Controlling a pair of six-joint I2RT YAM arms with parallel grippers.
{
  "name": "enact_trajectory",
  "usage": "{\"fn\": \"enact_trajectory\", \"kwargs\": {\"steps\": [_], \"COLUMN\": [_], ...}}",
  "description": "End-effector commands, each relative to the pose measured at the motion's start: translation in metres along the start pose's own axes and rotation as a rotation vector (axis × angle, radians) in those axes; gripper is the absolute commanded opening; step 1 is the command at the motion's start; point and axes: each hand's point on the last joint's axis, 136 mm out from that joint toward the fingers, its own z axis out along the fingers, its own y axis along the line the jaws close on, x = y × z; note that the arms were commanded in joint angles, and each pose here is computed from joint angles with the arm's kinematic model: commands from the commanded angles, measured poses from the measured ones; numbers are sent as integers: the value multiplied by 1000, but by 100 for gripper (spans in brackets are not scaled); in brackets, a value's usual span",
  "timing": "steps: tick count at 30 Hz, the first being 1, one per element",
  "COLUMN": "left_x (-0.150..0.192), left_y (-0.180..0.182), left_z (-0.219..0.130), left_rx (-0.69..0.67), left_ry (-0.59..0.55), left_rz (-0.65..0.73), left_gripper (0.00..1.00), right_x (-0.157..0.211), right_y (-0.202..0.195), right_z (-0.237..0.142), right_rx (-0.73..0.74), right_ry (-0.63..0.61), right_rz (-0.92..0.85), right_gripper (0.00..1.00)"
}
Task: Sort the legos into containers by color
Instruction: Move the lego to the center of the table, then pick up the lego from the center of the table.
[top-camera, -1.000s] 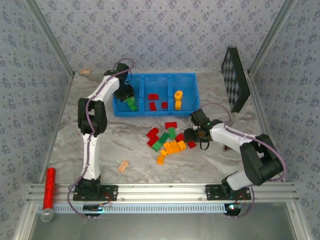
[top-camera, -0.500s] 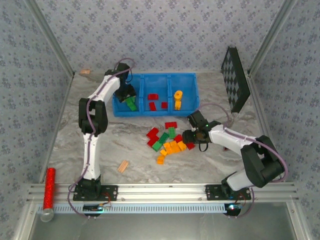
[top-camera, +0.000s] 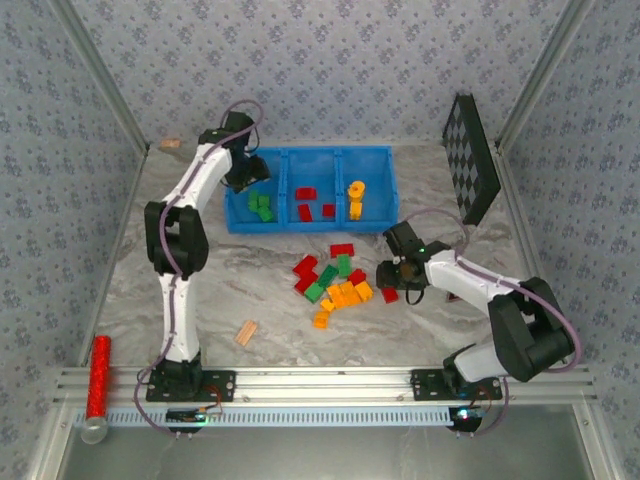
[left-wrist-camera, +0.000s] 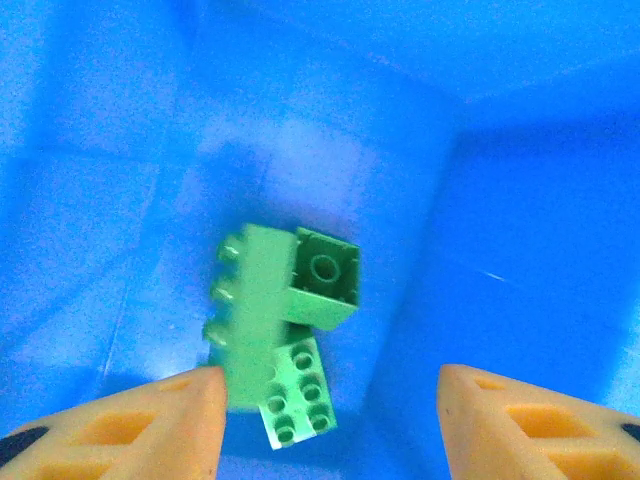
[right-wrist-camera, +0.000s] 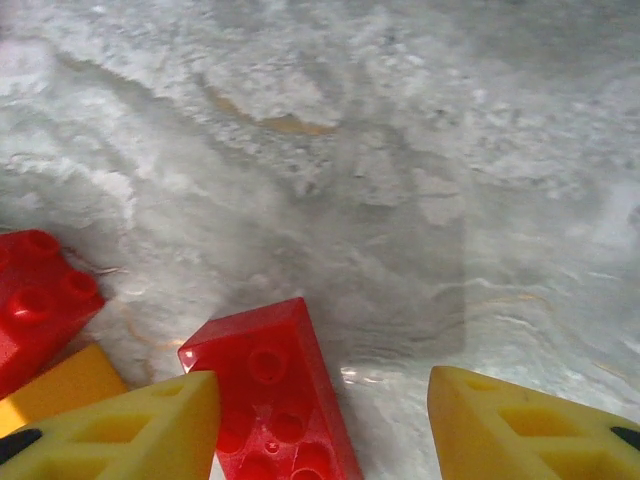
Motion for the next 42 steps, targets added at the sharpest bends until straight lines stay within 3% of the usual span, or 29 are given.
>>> {"fn": "enact_trajectory", "kwargs": {"steps": [1,9,23,32,42], "left_x": [-3,1,16,57,105], "left_y": [4,5,-10,-7,4], "left_z": [-35,-52,-92,-111,-118], "left_rx": [8,26,134,131,114], "left_ry": [-36,-57,-36,32,99], "left_rz": [22,39,98,202,255], "left_gripper": [58,59,61,62,64], "right_x": [12,-7,20,32,38], "right_y": [-21,4,7,11,0], "right_z": [-6,-44,-18,10,21], "right_rx": [74,-98,-115,-60,15], "right_ry": [31,-110,-6,82,124], "right_rz": [35,15,-40,-101,-95], "right_gripper": [58,69,74,65,40]}}
